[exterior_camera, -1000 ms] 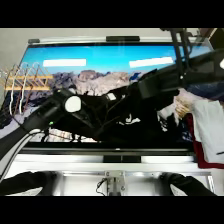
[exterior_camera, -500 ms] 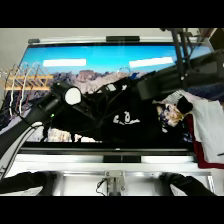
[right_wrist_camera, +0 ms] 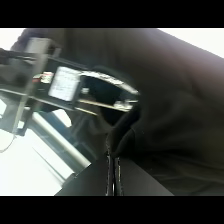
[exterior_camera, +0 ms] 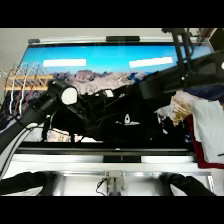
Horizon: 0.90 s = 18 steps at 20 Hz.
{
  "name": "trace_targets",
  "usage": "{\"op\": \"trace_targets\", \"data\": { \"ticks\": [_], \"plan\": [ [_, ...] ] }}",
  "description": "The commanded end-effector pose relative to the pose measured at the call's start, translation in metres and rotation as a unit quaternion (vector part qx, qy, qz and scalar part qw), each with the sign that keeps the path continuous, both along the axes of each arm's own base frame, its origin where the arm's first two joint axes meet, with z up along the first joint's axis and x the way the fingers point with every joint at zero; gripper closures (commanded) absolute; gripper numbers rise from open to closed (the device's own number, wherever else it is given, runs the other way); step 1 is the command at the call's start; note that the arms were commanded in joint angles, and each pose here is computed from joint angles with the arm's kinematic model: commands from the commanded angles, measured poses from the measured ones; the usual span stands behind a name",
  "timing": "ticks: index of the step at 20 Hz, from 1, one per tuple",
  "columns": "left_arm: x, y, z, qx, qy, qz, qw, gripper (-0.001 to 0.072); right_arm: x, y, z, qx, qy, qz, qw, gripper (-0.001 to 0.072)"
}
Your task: Fold the shirts.
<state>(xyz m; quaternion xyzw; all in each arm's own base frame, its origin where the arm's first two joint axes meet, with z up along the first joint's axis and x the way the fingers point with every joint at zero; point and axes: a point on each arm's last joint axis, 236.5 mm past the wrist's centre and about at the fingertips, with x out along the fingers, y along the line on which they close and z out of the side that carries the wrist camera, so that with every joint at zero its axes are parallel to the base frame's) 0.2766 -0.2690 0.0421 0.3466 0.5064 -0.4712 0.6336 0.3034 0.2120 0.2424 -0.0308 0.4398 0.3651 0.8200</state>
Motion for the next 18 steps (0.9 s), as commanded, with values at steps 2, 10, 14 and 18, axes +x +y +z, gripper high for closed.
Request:
{"op": "trace_targets", "data": {
  "ticks": [2, 10, 14, 18],
  "plan": [
    [-0.008, 0.000, 0.001, 0.011, 0.000, -0.022, 1.000, 0.0666, 0.007, -0.011, -0.004, -0.023, -0.008, -0.016, 1.000, 0.0648],
    [-0.003, -0.015, 0.005, -0.019, -0.012, -0.011, 1.000, 0.0666, 0.016, -0.065, -0.013, -0.110, -0.020, -0.090, 0.990, 0.0126],
    [0.011, -0.001, 0.005, -0.019, -0.010, 0.023, 0.999, 0.0666, 0.017, -0.172, -0.048, -0.191, 0.057, -0.222, 0.954, 0.0126],
    [0.012, -0.005, 0.009, -0.049, 0.009, 0.038, 0.998, 0.0666, -0.013, -0.213, -0.150, -0.146, 0.204, -0.260, 0.932, 0.0126]
  ]
}}
